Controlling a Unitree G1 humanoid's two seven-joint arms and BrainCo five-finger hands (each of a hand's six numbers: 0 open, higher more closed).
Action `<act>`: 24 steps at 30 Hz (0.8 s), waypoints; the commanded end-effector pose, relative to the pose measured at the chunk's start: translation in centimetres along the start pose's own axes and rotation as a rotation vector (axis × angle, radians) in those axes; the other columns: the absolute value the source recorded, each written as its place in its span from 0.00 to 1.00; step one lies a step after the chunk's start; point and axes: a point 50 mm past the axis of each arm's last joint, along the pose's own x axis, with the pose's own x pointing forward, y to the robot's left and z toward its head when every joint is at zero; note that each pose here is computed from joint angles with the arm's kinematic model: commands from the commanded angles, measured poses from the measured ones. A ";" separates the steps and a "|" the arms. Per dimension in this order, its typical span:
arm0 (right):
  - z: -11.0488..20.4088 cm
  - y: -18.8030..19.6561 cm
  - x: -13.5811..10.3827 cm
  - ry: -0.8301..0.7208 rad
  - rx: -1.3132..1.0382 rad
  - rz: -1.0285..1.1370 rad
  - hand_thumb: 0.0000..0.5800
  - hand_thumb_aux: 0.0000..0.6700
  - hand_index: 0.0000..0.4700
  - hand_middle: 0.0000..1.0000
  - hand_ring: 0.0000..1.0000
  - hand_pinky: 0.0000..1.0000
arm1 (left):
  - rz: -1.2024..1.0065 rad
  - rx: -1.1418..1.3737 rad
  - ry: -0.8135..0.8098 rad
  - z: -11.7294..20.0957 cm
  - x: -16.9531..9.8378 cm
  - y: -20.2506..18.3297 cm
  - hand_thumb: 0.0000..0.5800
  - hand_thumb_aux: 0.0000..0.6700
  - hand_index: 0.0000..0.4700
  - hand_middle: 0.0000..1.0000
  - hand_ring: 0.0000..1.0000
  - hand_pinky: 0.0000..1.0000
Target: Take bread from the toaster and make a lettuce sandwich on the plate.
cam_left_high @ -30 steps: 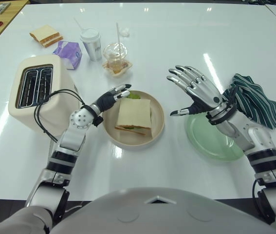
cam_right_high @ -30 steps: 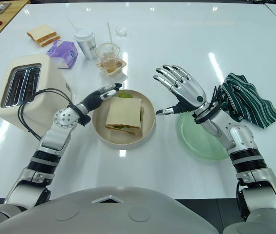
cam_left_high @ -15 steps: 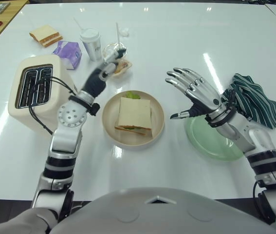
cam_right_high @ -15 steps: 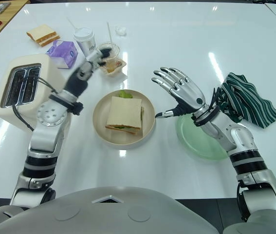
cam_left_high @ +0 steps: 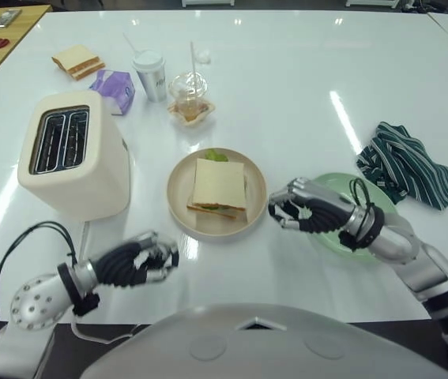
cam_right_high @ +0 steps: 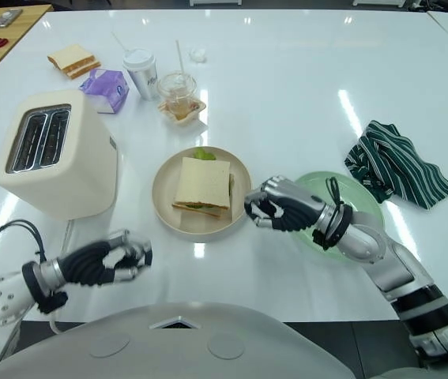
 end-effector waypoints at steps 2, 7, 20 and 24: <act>0.1 3.2 -0.3 0.061 0.104 0.274 1.00 1.00 1.00 1.00 1.00 1.00 | -0.106 0.054 0.170 -3.0 1.3 -1.5 1.00 1.00 1.00 1.00 1.00 1.00; -0.3 5.2 0.7 0.079 0.075 0.377 1.00 1.00 1.00 1.00 1.00 1.00 | -0.082 0.058 0.236 -5.1 3.8 -1.9 1.00 1.00 1.00 1.00 1.00 1.00; -2.8 8.1 5.3 0.133 -0.130 0.240 1.00 1.00 1.00 1.00 1.00 1.00 | 0.057 0.118 0.286 -7.2 8.8 -1.2 1.00 1.00 1.00 1.00 1.00 1.00; -3.9 7.1 6.7 0.202 -0.164 0.120 1.00 1.00 1.00 1.00 1.00 1.00 | 0.148 0.130 0.283 -7.4 9.4 0.0 1.00 1.00 1.00 1.00 1.00 1.00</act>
